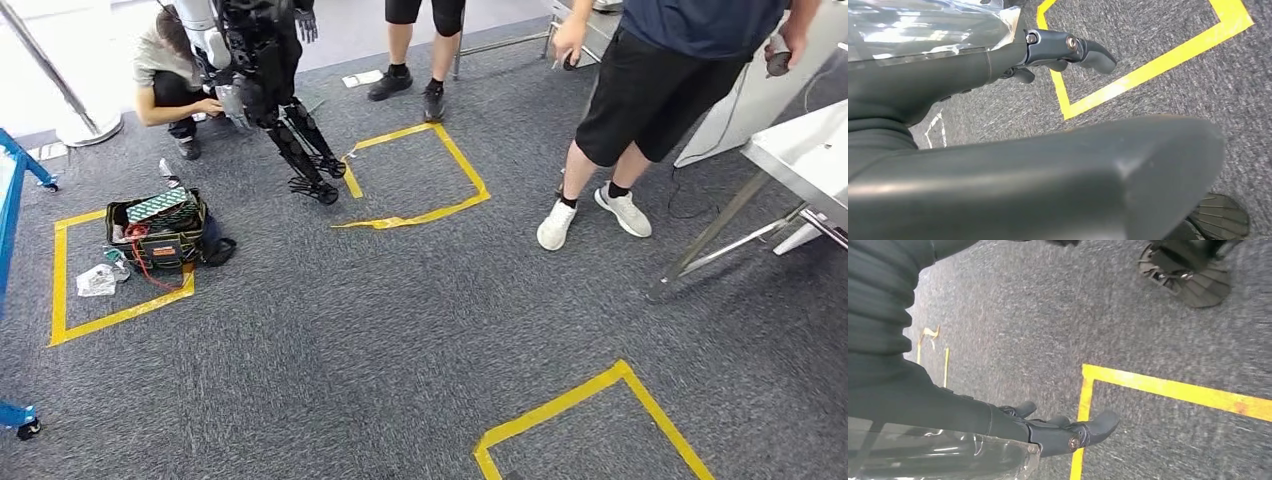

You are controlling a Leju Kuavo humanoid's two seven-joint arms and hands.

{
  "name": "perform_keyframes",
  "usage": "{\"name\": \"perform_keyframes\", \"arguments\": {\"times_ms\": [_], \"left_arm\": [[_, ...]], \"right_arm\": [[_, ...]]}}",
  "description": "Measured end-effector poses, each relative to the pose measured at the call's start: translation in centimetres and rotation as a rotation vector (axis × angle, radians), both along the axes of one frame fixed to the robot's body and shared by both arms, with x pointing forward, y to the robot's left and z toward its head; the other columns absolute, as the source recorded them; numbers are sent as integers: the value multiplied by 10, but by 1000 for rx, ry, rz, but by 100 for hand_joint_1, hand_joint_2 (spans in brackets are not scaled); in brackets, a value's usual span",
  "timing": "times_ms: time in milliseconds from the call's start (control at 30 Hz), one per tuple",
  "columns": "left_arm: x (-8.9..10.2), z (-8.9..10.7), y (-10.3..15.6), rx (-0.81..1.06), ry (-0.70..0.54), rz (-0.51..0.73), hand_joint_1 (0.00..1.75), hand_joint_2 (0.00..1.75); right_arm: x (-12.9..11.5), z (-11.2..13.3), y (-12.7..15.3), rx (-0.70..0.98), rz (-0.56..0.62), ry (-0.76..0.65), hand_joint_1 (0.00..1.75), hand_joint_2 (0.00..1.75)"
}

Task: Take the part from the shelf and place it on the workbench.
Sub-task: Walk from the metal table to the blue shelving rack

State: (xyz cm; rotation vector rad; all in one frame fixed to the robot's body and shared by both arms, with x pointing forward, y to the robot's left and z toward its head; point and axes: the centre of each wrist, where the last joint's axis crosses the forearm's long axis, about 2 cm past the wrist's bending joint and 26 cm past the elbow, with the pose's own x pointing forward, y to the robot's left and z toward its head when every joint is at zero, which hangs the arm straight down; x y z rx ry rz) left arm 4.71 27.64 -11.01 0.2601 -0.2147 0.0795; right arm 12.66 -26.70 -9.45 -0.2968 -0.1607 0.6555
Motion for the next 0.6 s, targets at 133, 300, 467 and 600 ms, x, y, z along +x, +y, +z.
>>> {"name": "perform_keyframes", "arguments": {"times_ms": [133, 300, 467, 600], "left_arm": [[2, 0, 8, 4, -27, -2, 0, 0], [0, 0, 10, 31, -29, 47, 0, 0], [1, 0, 7, 46, -19, 69, 0, 0], [-1, 0, 4, 90, 9, 121, 0, 0]], "right_arm": [[-18, -5, -3, 22, -54, 4, 0, 175], [-34, -9, -10, 15, -52, 58, 0, 175], [-31, -8, -9, 18, -36, 58, 0, 175], [-21, -6, -5, 30, 17, 58, 0, 175]]}}
